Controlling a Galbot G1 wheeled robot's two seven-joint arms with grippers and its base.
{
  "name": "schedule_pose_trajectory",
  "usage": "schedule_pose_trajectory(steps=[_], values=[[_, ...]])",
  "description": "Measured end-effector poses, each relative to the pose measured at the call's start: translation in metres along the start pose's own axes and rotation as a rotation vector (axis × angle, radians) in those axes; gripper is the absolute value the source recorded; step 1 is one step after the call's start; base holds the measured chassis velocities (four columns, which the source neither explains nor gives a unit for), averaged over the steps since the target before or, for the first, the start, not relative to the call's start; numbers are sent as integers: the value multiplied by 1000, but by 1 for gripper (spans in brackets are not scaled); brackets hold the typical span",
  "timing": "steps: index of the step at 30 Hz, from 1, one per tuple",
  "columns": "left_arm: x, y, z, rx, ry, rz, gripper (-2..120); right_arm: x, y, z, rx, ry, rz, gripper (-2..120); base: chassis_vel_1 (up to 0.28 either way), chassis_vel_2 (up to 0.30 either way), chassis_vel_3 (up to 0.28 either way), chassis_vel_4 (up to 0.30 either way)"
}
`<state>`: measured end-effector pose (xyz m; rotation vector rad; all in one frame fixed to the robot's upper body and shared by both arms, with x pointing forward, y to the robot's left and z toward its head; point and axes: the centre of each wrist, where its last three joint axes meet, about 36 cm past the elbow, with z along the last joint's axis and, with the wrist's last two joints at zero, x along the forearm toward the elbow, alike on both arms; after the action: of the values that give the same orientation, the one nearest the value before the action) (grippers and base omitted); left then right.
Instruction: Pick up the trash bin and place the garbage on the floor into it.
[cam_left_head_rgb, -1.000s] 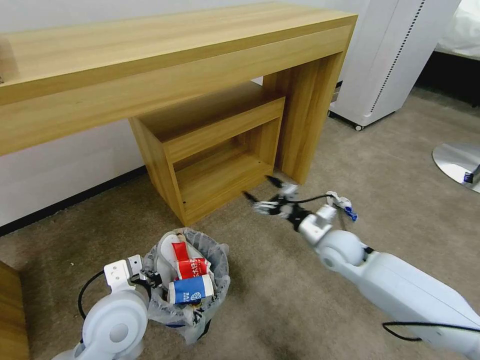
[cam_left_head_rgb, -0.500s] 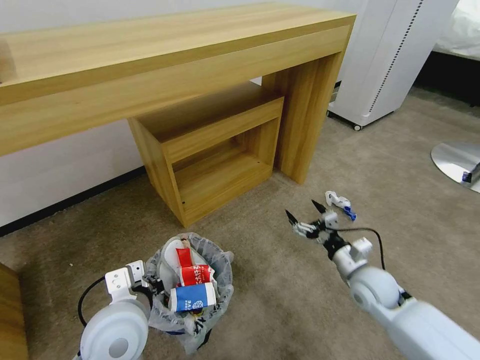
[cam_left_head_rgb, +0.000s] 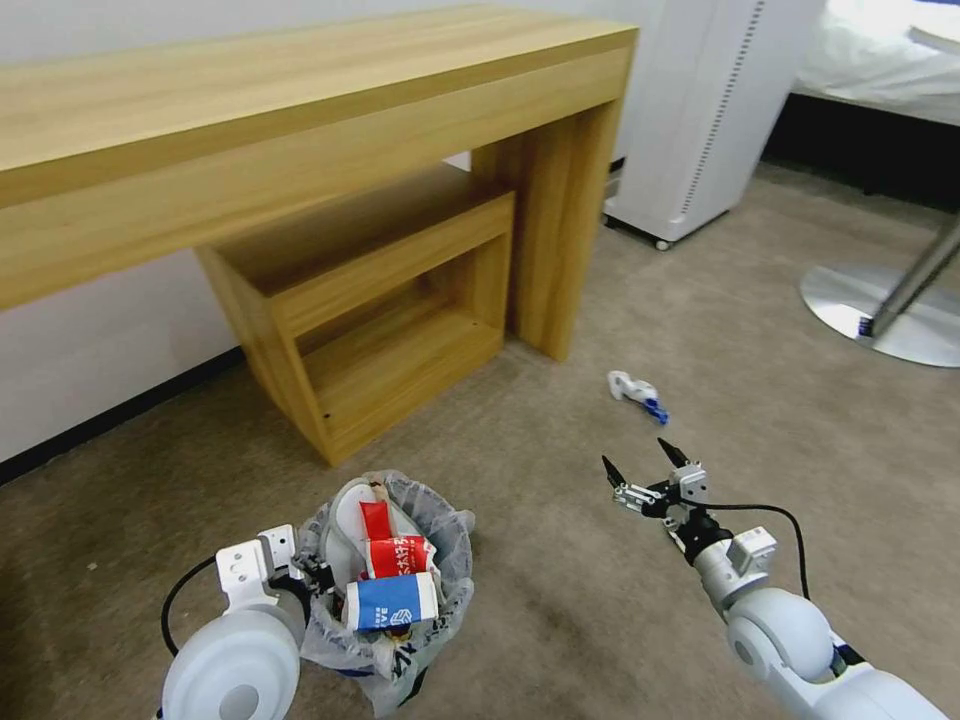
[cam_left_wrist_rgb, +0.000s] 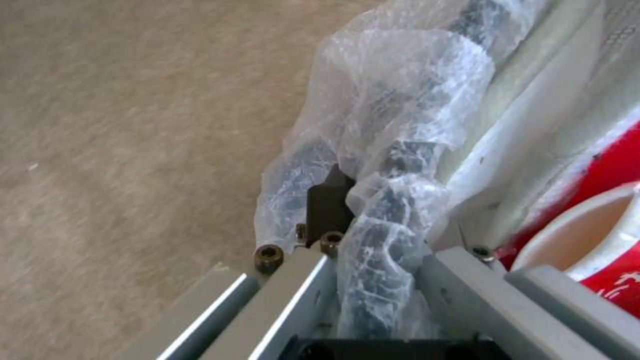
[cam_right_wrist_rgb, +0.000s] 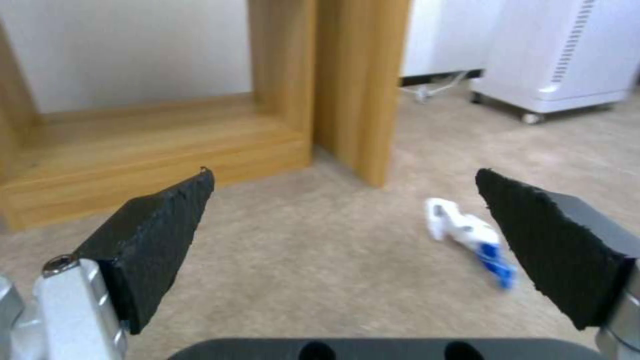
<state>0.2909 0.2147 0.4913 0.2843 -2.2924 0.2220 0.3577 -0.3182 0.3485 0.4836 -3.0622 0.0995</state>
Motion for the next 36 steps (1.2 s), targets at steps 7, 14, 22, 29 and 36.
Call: schedule_pose_trajectory(steps=[7,14,22,29,36], values=[[0,1,-1,0,-4,-5,0,0,0,-1,2,-5,5,100,-125,-115,-108,-118],[-2,1,0,10,-4,-8,0,-2,-2,4,28,-32,26,100,-116,-112,-118,-118],[-2,2,-3,14,-6,-10,0,-11,9,6,11,-91,44,100,-24,-28,-29,-21],[-1,2,-3,14,-7,-9,0,-11,15,13,-5,-74,40,100,0,0,0,0],[0,2,-3,11,-5,-13,0,-12,17,16,-10,-69,28,100,-19,23,22,-30]])
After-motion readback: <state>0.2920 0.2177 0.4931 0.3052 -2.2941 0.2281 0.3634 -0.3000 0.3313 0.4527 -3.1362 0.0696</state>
